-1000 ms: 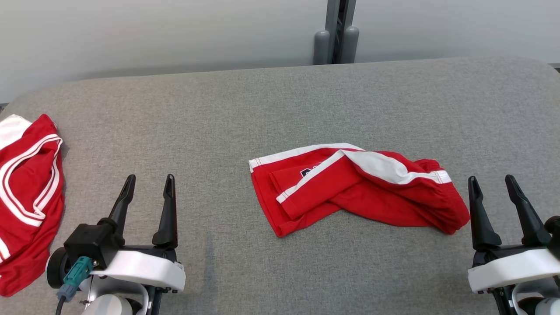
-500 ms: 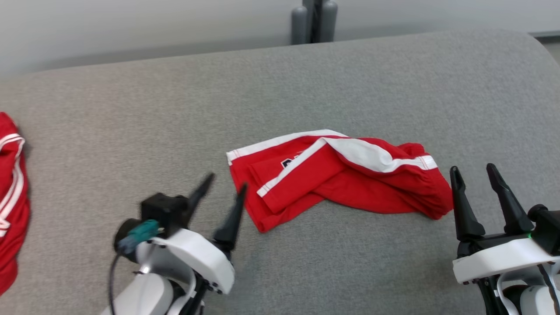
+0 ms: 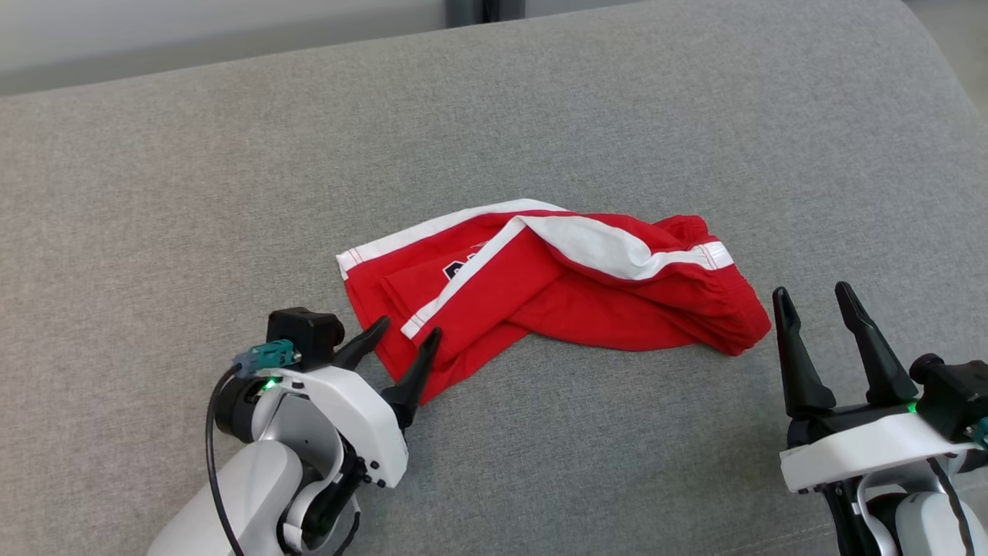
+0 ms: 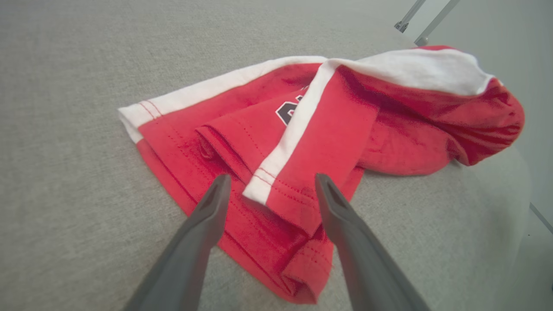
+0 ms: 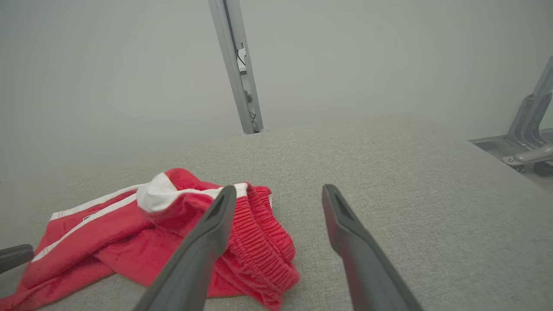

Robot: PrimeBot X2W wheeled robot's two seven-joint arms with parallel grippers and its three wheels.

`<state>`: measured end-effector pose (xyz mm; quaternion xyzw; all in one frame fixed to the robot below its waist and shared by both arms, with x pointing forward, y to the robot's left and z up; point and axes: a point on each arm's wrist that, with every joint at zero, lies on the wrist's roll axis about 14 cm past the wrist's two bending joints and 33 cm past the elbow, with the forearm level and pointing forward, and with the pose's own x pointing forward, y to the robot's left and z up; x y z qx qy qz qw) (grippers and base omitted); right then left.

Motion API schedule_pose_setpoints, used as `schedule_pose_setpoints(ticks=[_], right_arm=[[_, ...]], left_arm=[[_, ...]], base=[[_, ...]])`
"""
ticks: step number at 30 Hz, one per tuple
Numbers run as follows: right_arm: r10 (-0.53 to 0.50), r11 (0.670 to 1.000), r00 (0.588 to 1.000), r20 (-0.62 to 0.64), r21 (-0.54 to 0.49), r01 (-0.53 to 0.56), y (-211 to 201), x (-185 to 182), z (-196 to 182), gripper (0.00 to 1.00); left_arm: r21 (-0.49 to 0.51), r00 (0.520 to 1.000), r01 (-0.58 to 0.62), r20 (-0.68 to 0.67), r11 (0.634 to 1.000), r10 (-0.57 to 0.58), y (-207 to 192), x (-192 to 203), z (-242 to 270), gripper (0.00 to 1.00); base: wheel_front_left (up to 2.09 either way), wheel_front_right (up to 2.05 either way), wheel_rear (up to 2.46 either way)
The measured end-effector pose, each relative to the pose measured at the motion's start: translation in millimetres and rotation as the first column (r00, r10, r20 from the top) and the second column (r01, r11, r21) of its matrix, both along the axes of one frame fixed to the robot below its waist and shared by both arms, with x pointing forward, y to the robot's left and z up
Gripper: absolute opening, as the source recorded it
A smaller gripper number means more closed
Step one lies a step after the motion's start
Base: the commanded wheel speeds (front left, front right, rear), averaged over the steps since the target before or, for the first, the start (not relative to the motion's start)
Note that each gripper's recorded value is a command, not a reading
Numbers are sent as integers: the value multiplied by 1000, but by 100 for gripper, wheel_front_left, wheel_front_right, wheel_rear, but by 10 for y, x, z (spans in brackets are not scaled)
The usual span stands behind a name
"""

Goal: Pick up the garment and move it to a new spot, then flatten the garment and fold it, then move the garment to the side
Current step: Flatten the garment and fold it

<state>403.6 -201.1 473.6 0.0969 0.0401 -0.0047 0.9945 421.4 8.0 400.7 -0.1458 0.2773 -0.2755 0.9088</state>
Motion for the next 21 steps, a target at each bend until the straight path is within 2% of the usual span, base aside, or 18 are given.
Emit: schedule_pose_setpoints(ticks=[8, 11, 13, 14, 15, 16, 18, 21], right_arm=[[-4, 1000, 1000, -11, 8, 4, -6, 3, -56, 100], [-2, 1000, 1000, -10, 11, 2, 2, 19, -59, 100], [0, 1000, 1000, -5, 14, 0, 10, 38, -48, 100], [0, 1000, 1000, -2, 15, 0, 12, 42, -44, 100], [0, 1000, 1000, -2, 15, 0, 14, 43, -48, 100], [1, 1000, 1000, -3, 16, -1, 18, 43, -54, 100], [1, 1000, 1000, -6, 16, -1, 16, 43, -63, 100], [-2, 1000, 1000, -7, 19, 2, 8, 43, -67, 100]], left_arm=[[6, 999, 19, -44, 1000, -18, -15, -26, -137, 100], [1, 998, 27, -55, 1000, -27, -33, -52, -165, 91], [-1, 998, 33, -57, 999, -33, -40, -58, -178, 80], [-1, 998, 32, -55, 999, -32, -40, -51, -179, 67], [-3, 998, 35, -52, 999, -35, -45, -46, -175, 50], [-7, 998, 37, -45, 999, -37, -52, -38, -165, 41], [-8, 999, 42, -23, 999, -42, -62, -10, -135, 0], [-12, 999, 41, 1, 999, -41, -63, 8, -100, 0]], base=[[0, 0, 0], [0, 0, 0], [0, 0, 0], [0, 0, 0], [0, 0, 0], [0, 0, 0], [0, 0, 0], [0, 0, 0]])
